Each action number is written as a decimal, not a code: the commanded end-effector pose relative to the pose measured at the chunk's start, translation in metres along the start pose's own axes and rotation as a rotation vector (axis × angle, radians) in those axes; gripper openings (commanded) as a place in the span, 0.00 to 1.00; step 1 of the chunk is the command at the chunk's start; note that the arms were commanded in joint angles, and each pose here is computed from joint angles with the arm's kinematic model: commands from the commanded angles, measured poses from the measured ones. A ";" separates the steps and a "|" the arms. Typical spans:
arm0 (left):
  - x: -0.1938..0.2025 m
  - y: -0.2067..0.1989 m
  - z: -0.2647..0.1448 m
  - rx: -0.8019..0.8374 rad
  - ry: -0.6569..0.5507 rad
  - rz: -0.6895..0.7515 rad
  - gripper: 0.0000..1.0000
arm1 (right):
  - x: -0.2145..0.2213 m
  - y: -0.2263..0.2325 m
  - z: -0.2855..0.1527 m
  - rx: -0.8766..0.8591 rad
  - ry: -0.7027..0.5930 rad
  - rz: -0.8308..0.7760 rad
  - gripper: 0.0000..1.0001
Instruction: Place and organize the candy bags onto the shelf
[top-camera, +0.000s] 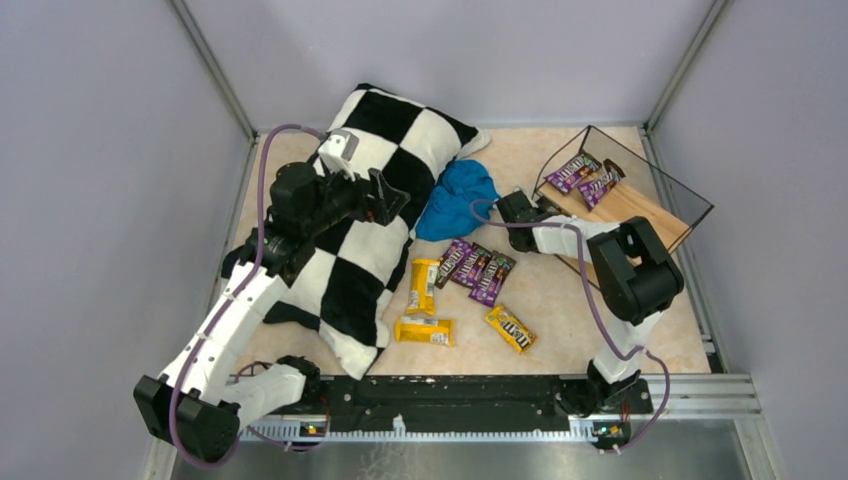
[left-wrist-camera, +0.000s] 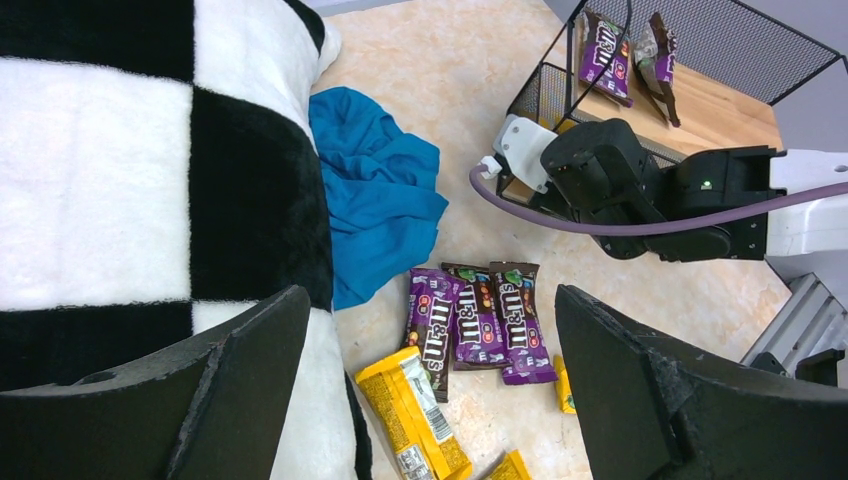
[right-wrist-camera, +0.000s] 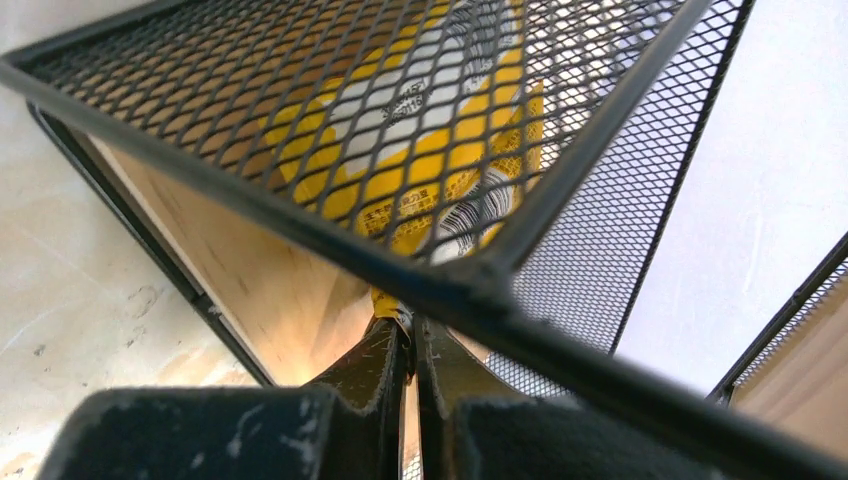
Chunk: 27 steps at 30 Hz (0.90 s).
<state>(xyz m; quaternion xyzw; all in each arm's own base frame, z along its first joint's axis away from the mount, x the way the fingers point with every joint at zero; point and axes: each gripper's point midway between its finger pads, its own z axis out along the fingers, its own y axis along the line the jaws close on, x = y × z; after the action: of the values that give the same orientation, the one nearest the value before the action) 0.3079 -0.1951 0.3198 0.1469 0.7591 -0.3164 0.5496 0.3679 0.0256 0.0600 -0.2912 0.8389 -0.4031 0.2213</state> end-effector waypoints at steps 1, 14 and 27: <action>-0.022 -0.013 -0.002 0.044 -0.064 0.022 0.98 | -0.015 -0.020 0.007 0.069 -0.021 0.052 0.00; -0.022 -0.011 -0.001 0.035 -0.067 0.027 0.98 | -0.014 -0.014 -0.006 -0.012 -0.002 0.097 0.28; -0.017 -0.005 0.004 0.020 -0.053 0.033 0.98 | -0.017 0.018 -0.078 -0.117 -0.141 0.040 0.51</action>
<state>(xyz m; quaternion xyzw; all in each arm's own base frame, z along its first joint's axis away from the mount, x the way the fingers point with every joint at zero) 0.3085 -0.1960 0.3184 0.1480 0.7600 -0.3169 0.5477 0.3484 0.0608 0.0793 -0.3003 0.8559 -0.3465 0.2391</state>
